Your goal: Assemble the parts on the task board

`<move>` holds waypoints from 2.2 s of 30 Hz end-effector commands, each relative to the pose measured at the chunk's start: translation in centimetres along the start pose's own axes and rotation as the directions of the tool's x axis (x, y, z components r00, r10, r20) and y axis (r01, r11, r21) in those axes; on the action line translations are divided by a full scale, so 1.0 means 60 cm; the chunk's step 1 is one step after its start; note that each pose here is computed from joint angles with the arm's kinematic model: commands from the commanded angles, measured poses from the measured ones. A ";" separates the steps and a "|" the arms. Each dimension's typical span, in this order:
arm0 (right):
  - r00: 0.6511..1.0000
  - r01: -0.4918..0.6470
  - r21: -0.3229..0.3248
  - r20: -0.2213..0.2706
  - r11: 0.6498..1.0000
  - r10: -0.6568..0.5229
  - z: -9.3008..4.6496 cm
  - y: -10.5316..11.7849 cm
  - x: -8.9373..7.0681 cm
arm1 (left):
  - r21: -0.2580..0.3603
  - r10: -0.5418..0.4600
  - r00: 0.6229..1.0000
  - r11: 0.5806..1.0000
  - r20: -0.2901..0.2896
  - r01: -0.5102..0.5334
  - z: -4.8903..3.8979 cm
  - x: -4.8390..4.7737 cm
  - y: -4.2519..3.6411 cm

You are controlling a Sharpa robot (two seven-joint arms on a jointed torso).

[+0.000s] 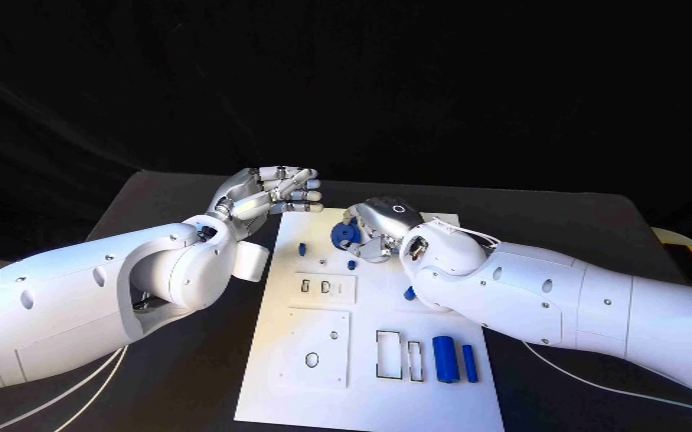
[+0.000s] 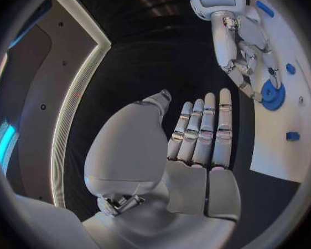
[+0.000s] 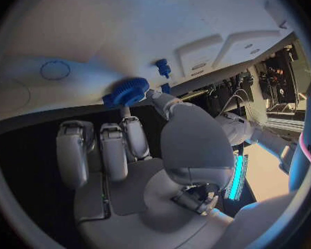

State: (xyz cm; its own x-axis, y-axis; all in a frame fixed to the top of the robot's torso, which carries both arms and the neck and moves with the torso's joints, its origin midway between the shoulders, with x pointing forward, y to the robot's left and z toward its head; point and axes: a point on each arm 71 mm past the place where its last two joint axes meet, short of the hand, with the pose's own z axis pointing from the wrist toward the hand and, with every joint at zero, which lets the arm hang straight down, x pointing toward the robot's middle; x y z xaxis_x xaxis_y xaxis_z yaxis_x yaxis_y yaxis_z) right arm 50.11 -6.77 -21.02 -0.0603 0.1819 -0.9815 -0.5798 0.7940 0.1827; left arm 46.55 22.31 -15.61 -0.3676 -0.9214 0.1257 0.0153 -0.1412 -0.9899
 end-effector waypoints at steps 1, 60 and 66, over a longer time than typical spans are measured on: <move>0.999 -0.006 0.021 -0.048 1.000 0.007 -0.002 -0.001 0.006 | 0.007 -0.010 1.000 1.000 -0.017 0.010 0.001 0.004 -0.002; 0.930 -0.368 0.122 0.040 0.922 0.366 -0.226 -0.265 -0.091 | 0.021 -0.008 1.000 1.000 -0.013 0.009 0.009 -0.006 0.002; 0.932 -0.363 0.154 0.034 0.919 0.362 -0.223 -0.279 -0.073 | 0.021 -0.009 1.000 1.000 -0.015 0.009 0.010 -0.006 0.002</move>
State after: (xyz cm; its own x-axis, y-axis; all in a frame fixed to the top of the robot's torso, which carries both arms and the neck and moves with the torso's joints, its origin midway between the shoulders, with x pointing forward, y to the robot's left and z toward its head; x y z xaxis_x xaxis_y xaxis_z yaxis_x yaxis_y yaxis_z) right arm 49.20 -28.71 -20.38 -0.2256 0.4736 -0.8514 -0.3790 0.7624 0.5245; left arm 47.29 22.65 -15.92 -0.3592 -0.9252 0.1222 0.0207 -0.1388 -0.9901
